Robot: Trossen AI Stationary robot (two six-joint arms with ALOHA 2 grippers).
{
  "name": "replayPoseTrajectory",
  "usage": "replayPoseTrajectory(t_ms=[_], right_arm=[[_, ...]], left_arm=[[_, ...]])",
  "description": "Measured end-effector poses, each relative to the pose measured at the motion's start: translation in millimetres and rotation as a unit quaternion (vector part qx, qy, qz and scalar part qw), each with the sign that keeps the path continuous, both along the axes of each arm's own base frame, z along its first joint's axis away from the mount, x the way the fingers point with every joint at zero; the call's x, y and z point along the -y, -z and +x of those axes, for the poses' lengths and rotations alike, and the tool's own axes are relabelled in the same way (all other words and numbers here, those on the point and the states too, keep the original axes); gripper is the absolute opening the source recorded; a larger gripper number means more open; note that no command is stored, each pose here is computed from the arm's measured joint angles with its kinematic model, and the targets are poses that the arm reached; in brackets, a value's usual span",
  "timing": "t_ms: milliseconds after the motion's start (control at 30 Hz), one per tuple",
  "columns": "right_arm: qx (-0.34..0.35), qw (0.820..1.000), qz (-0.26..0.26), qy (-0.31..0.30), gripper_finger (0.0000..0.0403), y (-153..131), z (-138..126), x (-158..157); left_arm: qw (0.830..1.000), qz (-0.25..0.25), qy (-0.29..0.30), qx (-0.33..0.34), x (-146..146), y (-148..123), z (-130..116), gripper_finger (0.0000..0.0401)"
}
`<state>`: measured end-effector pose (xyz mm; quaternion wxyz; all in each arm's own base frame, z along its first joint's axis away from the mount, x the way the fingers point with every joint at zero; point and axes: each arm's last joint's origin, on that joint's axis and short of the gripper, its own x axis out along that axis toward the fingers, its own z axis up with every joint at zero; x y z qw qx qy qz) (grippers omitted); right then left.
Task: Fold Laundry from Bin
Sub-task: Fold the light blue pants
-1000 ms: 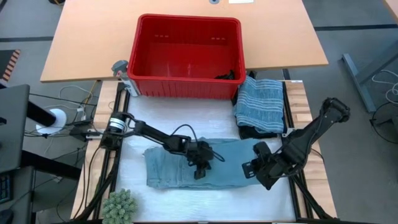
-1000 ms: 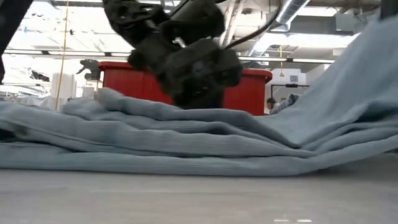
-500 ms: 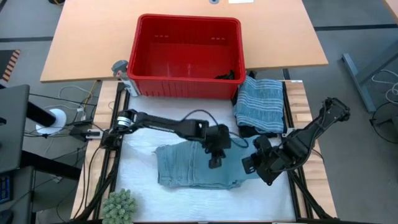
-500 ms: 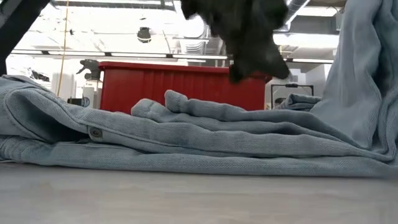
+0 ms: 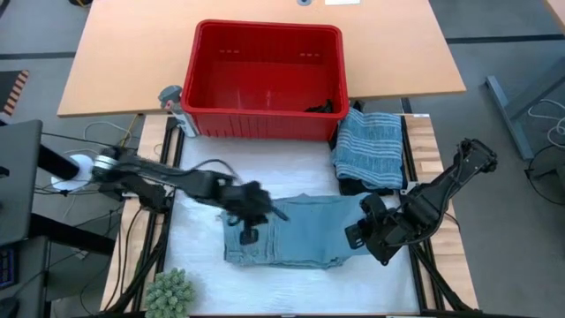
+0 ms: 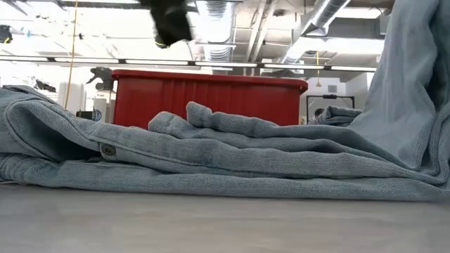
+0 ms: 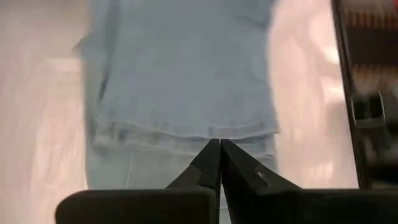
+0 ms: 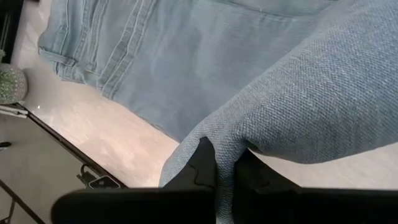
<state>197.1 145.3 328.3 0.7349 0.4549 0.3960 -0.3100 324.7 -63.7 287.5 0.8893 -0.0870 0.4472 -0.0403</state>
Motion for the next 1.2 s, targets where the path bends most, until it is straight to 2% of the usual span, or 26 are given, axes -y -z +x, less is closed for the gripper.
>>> replayPoseTrajectory(t_ms=[100,200,300,400,600,833,967,1200], right_arm=[[0.000,1.000,0.000,0.000,0.0037,0.0,0.0,0.0],[0.000,1.000,0.000,0.000,0.0037,0.0,0.0,0.1],[-0.001,1.000,0.000,0.004,0.0037,0.0,1.1,1.6],[-0.001,1.000,0.001,0.007,0.0037,0.1,2.2,3.1],[-0.001,1.000,0.000,0.006,0.0037,0.1,2.1,3.0],[0.006,1.000,0.001,-0.005,0.0037,-0.6,3.5,1.7],[0.028,0.999,0.010,-0.020,0.0037,-3.0,9.7,0.7],[0.108,0.991,0.023,-0.071,0.0037,-13.3,31.5,2.3]], left_arm=[[0.995,-0.035,-0.083,0.032,0.4,25.6,-39.0,0.0000],[0.988,-0.067,-0.139,0.029,8.3,52.1,-72.1,0.0000],[0.984,-0.081,-0.158,0.015,18.0,71.9,-90.0,0.0000],[0.984,-0.075,-0.162,-0.003,27.4,83.9,-96.9,0.0000],[0.985,-0.017,-0.152,-0.075,36.1,120.8,-90.2,0.0000],[0.989,-0.059,-0.111,-0.079,48.0,160.7,-58.1,0.0000],[0.989,-0.076,-0.106,-0.068,48.8,165.3,-47.2,0.0000],[0.990,-0.068,-0.116,-0.037,36.8,157.9,-33.1,0.0000]])
